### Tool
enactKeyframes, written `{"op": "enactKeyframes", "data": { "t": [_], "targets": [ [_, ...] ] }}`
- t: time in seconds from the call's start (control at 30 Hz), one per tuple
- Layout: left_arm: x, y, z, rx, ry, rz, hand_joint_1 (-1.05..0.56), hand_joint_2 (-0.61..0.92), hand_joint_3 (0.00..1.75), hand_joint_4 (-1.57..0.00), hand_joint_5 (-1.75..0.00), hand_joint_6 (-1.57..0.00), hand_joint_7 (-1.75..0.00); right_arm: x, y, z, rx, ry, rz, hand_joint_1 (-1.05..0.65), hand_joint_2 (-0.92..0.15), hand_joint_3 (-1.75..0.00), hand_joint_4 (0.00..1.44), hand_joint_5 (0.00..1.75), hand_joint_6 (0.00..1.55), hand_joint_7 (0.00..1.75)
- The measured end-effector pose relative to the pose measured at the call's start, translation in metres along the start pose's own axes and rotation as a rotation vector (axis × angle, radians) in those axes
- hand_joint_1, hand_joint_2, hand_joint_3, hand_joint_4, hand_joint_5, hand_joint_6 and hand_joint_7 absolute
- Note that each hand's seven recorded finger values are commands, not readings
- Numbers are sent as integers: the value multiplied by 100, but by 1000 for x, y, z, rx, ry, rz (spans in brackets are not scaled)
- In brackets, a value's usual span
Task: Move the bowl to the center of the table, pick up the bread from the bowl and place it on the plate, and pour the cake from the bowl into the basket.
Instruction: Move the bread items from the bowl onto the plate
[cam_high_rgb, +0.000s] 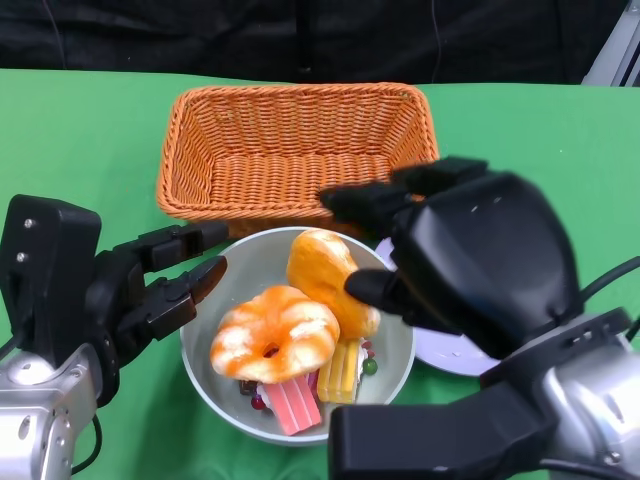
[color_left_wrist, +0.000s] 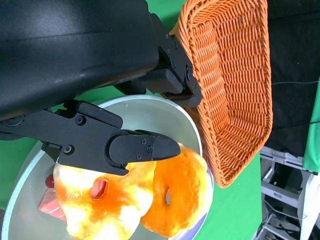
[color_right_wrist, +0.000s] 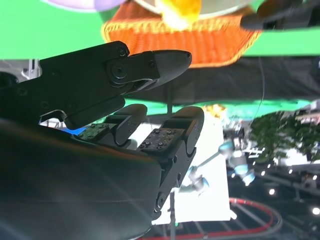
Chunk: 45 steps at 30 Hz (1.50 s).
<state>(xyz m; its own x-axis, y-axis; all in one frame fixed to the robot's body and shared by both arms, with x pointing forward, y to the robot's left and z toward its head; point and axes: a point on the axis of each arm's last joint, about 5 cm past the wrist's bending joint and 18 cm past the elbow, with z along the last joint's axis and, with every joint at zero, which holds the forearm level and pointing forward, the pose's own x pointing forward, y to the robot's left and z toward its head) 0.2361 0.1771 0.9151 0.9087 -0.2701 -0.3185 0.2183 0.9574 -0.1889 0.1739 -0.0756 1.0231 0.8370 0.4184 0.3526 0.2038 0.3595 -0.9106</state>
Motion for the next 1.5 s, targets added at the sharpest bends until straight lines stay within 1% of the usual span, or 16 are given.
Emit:
{"op": "enactKeyframes", "data": {
  "t": [0.17, 0.2, 0.37, 0.5, 0.63, 0.77, 0.93, 1.0, 1.13, 1.27, 1.37, 1.5],
  "targets": [
    [-1, -1, 0, 4, -2, 1, -47, 92, 31, -20, -87, -62, -1, 2, 11, 3, 14, -6, 36, -65, -92, -9, 71, 4, 71, 1],
    [-1, -1, 0, 4, -1, 0, -47, 92, 32, -19, -87, -62, -1, 3, 13, 3, 16, -8, 38, -65, -92, -11, 71, 4, 69, 1],
    [-1, -2, -1, 13, 3, 7, -46, 92, 32, -21, -82, -62, -1, 7, 30, 0, 44, 0, 78, -63, -92, -13, 70, 3, 69, 1],
    [0, -3, -1, 19, 5, 5, -47, 92, 30, -24, -71, -60, -1, 11, 38, -1, 75, -15, 86, -64, -92, -13, 69, 2, 67, 0],
    [0, -3, -1, 32, 10, 8, -47, 92, 30, -26, -70, -59, 0, 17, 40, -4, 108, -54, 91, -64, -92, -13, 69, 2, 68, 0],
    [-1, -4, 0, 35, 6, 8, -47, 92, 31, -24, -68, -58, 0, 21, 41, -8, 113, -71, 92, -62, -92, -12, 71, 3, 68, 0],
    [-1, -5, 2, 33, 5, 3, -45, 92, 35, -24, -65, -57, 0, 24, 41, -16, 117, -65, 80, -61, -92, -13, 73, 4, 68, 1],
    [-1, -5, 2, 35, 6, 2, -45, 92, 37, -24, -60, -55, 0, 25, 43, -17, 120, -62, 90, -61, -92, -13, 73, 4, 68, 0],
    [-1, -5, 2, 46, 11, 4, -47, 92, 34, -27, -54, -56, -2, 28, 45, -19, 124, -57, 100, -60, -92, -11, 74, 5, 69, 1],
    [-2, -4, 2, 45, 15, 5, -49, 92, 31, -29, -52, -57, -2, 29, 47, -20, 131, -53, 94, -59, -92, -10, 75, 6, 70, 1],
    [-2, -4, 2, 45, 15, 6, -48, 92, 29, -30, -51, -58, -2, 30, 51, -21, 135, -43, 99, -58, -92, -9, 76, 6, 71, 1],
    [-2, -4, 2, 47, 16, 7, -45, 92, 34, -32, -50, -57, -1, 29, 54, -21, 131, -46, 97, -56, -92, -9, 77, 7, 71, 1]
  ]
}}
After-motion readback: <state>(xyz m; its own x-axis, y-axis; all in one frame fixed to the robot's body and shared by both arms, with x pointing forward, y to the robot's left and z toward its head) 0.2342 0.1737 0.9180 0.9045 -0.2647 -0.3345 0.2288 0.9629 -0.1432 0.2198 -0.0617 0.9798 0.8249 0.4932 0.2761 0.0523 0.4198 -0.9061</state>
